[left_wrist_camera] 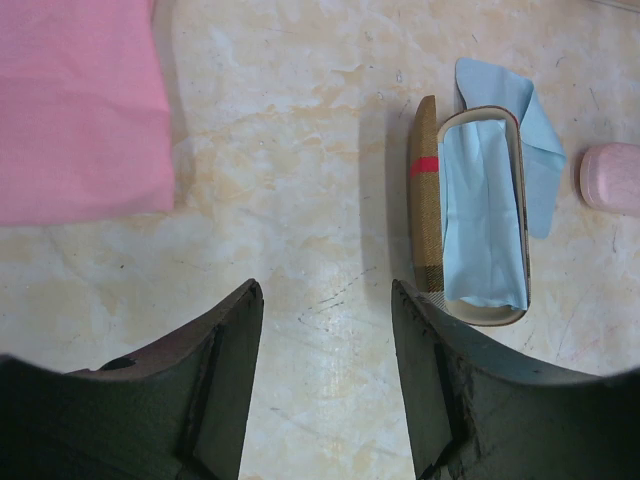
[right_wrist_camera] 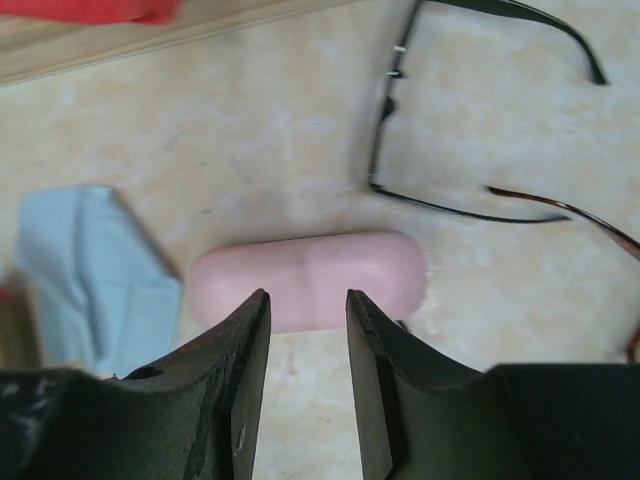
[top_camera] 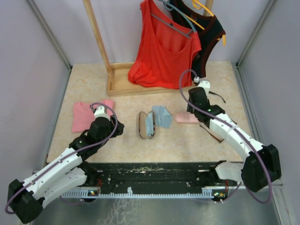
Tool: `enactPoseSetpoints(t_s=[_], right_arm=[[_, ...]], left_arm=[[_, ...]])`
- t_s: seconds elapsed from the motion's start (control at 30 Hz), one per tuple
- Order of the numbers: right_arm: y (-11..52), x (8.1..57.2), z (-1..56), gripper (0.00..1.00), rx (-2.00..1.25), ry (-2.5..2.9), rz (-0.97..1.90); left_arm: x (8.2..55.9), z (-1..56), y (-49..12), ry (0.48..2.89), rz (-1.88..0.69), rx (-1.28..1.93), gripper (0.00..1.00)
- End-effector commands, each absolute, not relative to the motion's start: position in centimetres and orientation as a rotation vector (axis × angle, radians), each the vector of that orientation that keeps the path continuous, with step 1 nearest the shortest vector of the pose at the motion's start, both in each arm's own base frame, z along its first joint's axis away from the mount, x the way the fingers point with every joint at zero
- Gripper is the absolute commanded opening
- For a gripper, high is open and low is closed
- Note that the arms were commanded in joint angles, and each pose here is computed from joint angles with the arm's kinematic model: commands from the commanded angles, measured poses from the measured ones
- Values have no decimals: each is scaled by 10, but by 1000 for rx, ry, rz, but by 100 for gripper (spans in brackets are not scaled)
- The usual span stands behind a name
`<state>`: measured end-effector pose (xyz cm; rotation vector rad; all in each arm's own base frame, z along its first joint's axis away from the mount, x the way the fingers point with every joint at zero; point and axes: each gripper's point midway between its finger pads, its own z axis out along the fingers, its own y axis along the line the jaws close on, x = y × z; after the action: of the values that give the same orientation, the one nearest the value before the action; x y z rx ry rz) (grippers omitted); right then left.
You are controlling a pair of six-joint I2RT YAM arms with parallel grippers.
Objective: Organize the sunglasses
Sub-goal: Adjust the sunglasses case at the center of the board.
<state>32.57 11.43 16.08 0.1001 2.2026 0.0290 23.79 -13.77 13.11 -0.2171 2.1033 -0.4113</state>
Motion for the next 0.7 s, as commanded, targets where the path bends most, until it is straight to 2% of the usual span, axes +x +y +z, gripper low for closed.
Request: enactPoseSetpoints(t_s=[0.0,0.17,0.43,0.53,0.67], right_arm=[[48,327,162,37,336,2203,-161],[-6,315,142,39,573,2225,-230],[-71,296,164,42,842,2028,-422],[-86,283,167,51,895,1991,-501],[-98,271,160,55,944,1988,-534]], left_arm=[[240,148,-143,2075,-456,-204,60],[238,144,-149,2091,-487,-183,60],[233,145,-172,2157,-576,-94,59],[233,152,-172,2165,-568,-71,59],[231,157,-168,2166,-551,-72,60]])
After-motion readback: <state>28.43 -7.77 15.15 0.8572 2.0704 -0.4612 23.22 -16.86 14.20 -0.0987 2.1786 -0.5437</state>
